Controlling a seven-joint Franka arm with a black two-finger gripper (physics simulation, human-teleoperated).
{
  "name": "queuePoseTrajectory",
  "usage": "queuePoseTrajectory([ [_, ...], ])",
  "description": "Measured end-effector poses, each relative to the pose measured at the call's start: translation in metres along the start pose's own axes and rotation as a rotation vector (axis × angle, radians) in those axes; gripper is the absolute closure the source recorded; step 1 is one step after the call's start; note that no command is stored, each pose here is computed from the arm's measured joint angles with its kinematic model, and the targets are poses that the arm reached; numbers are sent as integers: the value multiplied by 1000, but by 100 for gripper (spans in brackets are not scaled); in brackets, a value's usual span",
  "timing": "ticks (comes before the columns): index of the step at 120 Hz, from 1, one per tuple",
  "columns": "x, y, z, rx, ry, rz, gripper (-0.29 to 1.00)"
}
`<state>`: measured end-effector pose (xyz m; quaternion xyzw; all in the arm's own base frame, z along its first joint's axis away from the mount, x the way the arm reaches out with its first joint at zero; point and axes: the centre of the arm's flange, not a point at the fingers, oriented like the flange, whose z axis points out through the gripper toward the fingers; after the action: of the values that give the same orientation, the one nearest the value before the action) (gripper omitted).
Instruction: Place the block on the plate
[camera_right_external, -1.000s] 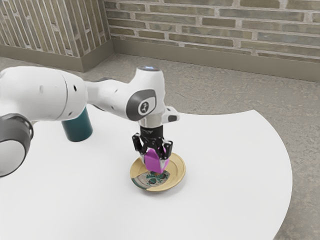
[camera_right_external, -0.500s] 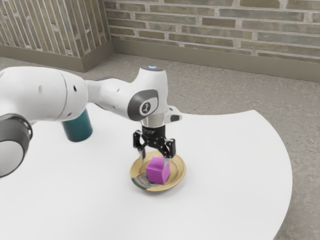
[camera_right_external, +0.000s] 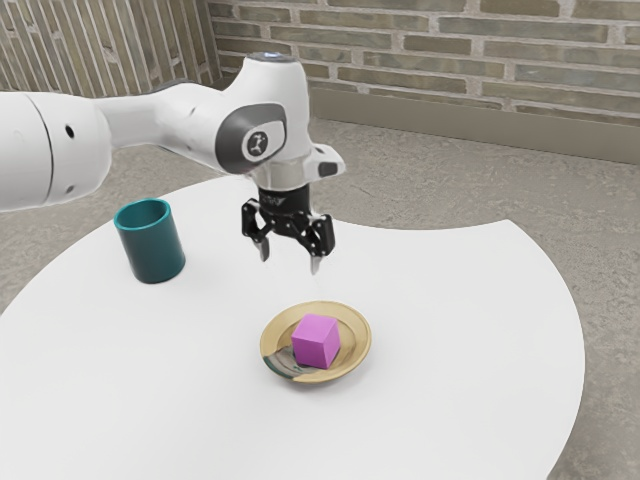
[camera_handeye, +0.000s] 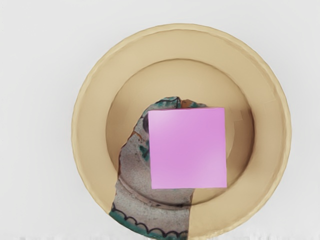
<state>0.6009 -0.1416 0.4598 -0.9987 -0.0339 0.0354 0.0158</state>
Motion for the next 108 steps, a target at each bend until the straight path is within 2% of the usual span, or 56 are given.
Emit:
queuePoseTrajectory([
  [28,-15,-9,-49,47,29,26,0],
  [42,-21,-31,-77,60,45,7,0],
  [61,-17,-85,-108,62,67,-45,0],
  [94,-23,-220,-151,43,112,-170,0],
  [108,-28,-239,-163,45,119,-165,0],
])
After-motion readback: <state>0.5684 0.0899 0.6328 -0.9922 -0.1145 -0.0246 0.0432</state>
